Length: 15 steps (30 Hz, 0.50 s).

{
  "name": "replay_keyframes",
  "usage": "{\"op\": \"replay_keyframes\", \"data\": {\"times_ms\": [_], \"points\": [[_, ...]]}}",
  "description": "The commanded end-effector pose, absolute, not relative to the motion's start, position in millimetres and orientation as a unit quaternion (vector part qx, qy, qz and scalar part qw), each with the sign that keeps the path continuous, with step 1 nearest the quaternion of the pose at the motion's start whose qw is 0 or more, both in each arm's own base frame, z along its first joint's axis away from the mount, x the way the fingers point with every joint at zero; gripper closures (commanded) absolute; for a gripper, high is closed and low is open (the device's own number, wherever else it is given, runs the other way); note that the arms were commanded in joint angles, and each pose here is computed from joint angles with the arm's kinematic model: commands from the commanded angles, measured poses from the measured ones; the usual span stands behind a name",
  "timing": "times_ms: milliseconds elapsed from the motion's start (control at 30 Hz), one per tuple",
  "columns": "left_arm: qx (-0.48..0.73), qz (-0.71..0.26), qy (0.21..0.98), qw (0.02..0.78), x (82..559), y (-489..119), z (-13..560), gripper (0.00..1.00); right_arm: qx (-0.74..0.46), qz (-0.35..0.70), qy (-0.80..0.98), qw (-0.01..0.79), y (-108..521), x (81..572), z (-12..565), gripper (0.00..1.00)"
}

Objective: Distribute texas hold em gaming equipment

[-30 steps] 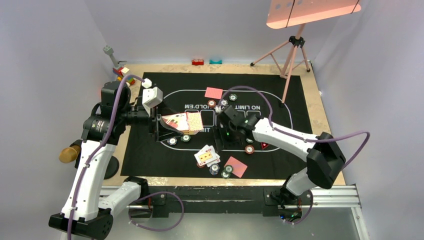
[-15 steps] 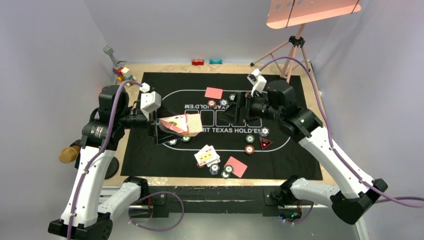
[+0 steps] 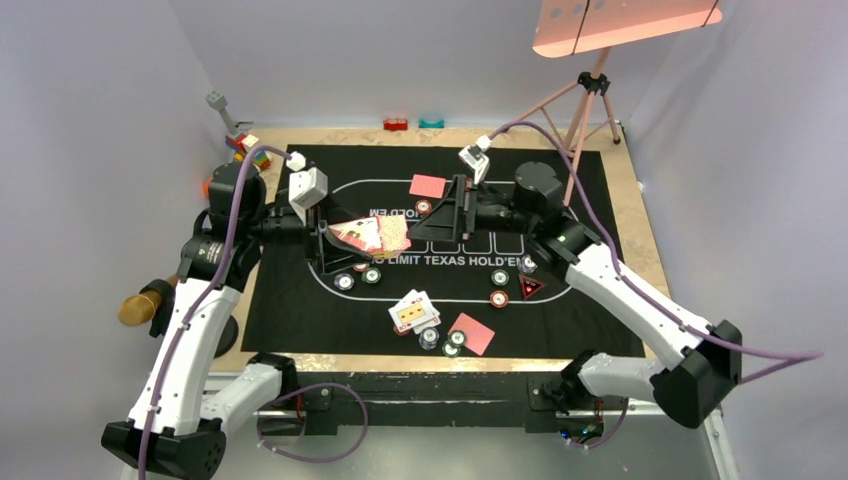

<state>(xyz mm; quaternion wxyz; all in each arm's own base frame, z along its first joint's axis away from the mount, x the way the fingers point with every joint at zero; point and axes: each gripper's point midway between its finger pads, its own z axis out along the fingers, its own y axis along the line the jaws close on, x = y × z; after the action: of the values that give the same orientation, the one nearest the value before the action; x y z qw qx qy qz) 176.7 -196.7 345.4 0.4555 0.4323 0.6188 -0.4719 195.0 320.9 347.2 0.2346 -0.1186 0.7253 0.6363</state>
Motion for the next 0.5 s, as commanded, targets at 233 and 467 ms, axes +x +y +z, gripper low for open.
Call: {"op": "replay_keyframes", "data": {"times_ms": [233, 467], "points": [[0.452, -0.464, 0.593, 0.478, 182, -199, 357, 1.00, -0.138, 0.709, 0.660, 0.206, 380, 190, 392, 0.02], [0.463, -0.445, 0.605, 0.471, 185, -195, 344, 1.00, -0.131, 0.729, 0.649, 0.175, 401, 189, 392, 0.44]]}}
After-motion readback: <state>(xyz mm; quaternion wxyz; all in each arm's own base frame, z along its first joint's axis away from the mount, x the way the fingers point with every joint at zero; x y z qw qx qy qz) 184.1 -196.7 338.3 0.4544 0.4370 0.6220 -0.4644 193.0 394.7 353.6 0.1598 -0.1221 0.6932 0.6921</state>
